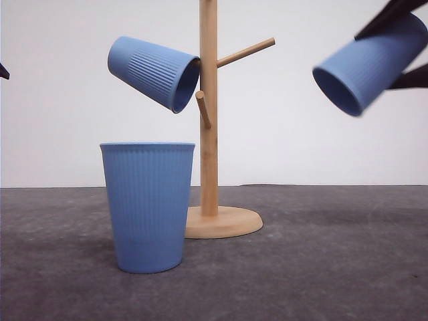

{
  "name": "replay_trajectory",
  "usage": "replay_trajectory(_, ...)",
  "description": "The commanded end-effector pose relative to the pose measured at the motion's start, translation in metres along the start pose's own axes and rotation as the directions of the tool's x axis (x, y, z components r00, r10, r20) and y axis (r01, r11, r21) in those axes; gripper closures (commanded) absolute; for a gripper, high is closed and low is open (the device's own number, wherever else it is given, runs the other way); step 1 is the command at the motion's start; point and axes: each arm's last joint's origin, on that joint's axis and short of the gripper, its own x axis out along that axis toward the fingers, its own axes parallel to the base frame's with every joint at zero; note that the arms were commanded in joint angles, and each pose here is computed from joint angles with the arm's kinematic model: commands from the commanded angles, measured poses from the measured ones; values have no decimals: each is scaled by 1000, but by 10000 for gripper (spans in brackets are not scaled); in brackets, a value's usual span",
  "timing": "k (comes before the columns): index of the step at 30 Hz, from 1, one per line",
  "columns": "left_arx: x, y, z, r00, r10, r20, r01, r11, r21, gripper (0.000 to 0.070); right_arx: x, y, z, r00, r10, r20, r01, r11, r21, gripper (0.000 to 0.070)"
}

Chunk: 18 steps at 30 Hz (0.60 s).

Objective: Place three cups

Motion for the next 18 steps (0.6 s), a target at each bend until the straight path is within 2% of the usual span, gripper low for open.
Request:
replay_trajectory(1, -1, -1, 3, 1000, -2, 10, 2, 1000, 10, 349, 2, 6, 9, 999, 36, 41, -40, 996, 84, 293)
replay_trajectory(6, -1, -1, 3, 1000, 13, 16, -13, 1000, 9, 349, 9, 19, 23, 985, 92, 143, -108, 988, 112, 294)
replay_trajectory(12, -1, -1, 3, 1000, 16, 20, -16, 1000, 11, 349, 32, 23, 28, 973, 185, 142, -204, 970, 132, 292)
replay_trajectory(18, -1, -1, 3, 1000, 16, 19, -16, 1000, 11, 349, 58, 22, 21, 975, 185, 121, -202, 968, 150, 292)
